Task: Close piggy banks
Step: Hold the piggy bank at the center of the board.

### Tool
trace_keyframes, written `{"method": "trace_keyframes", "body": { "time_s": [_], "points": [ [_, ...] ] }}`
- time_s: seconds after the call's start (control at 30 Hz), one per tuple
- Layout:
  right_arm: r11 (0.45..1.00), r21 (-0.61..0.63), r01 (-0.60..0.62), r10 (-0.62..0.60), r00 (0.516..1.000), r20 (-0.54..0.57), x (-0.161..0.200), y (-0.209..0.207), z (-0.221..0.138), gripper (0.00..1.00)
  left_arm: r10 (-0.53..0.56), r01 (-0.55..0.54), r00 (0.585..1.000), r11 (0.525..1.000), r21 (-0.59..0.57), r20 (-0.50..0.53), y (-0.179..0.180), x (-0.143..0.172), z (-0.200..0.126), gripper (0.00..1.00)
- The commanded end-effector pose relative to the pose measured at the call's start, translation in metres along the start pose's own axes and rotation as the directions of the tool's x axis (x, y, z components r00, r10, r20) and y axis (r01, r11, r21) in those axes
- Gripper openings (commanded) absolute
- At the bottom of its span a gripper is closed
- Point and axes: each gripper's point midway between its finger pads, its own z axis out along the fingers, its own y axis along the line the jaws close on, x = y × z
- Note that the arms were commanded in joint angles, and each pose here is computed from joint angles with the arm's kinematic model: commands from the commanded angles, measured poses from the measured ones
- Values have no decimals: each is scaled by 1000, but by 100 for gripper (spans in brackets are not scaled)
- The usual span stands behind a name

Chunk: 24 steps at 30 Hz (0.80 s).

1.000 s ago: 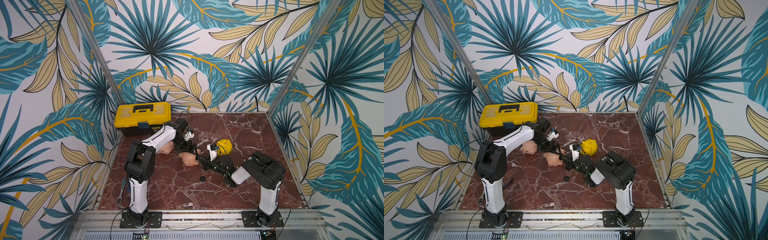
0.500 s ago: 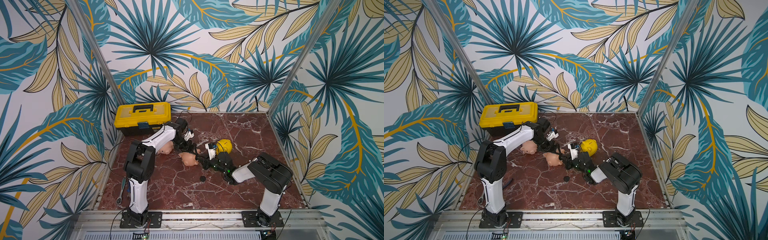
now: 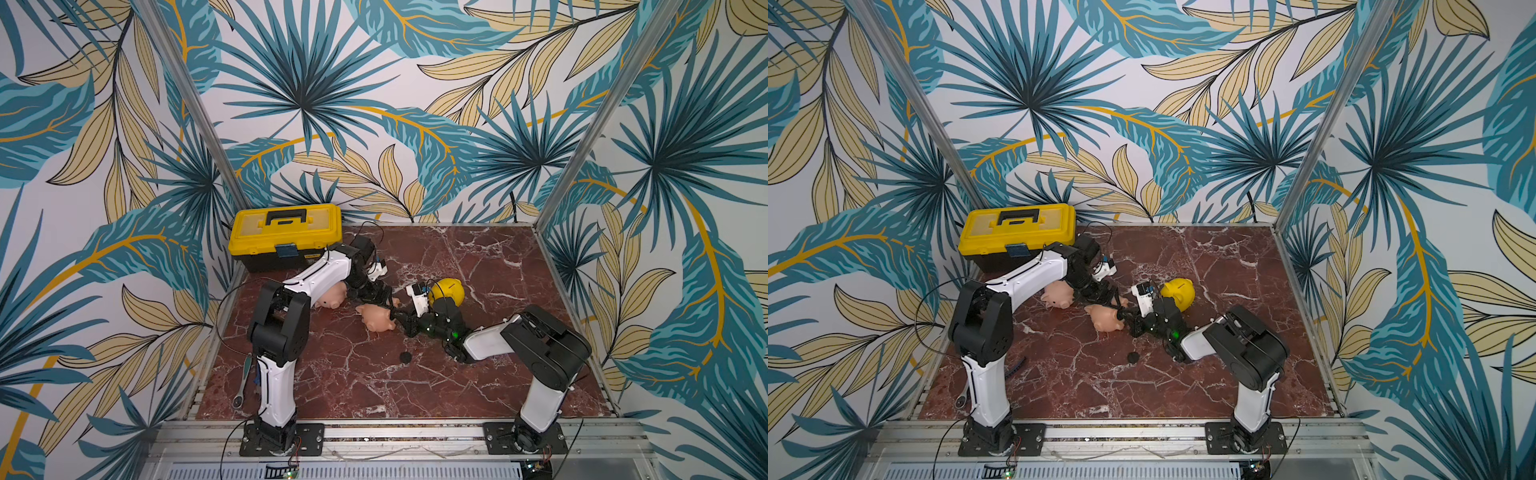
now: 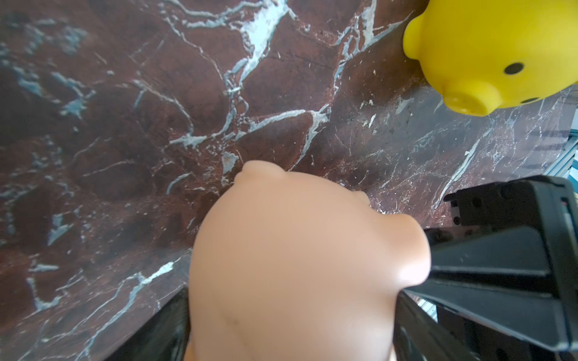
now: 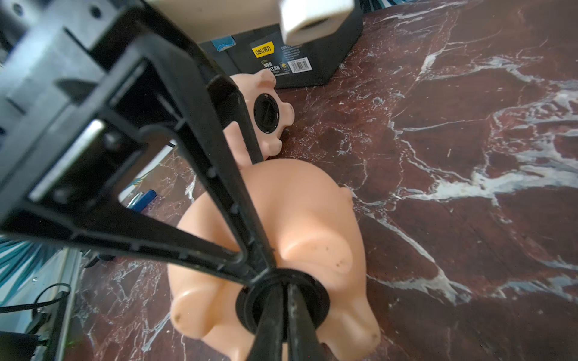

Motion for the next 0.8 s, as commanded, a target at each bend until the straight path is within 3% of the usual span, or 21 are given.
{"method": "trace_keyframes", "body": {
  "time_s": [0.0, 0.77],
  "points": [
    [1000, 0, -18, 18, 998, -57, 13, -3, 6, 3, -9, 15, 991, 999, 42, -136, -2, 30, 26, 87],
    [999, 40, -23, 24, 1000, -13, 2, -12, -20, 0, -36, 35, 991, 999, -15, -131, 13, 29, 25, 87]
  ]
}}
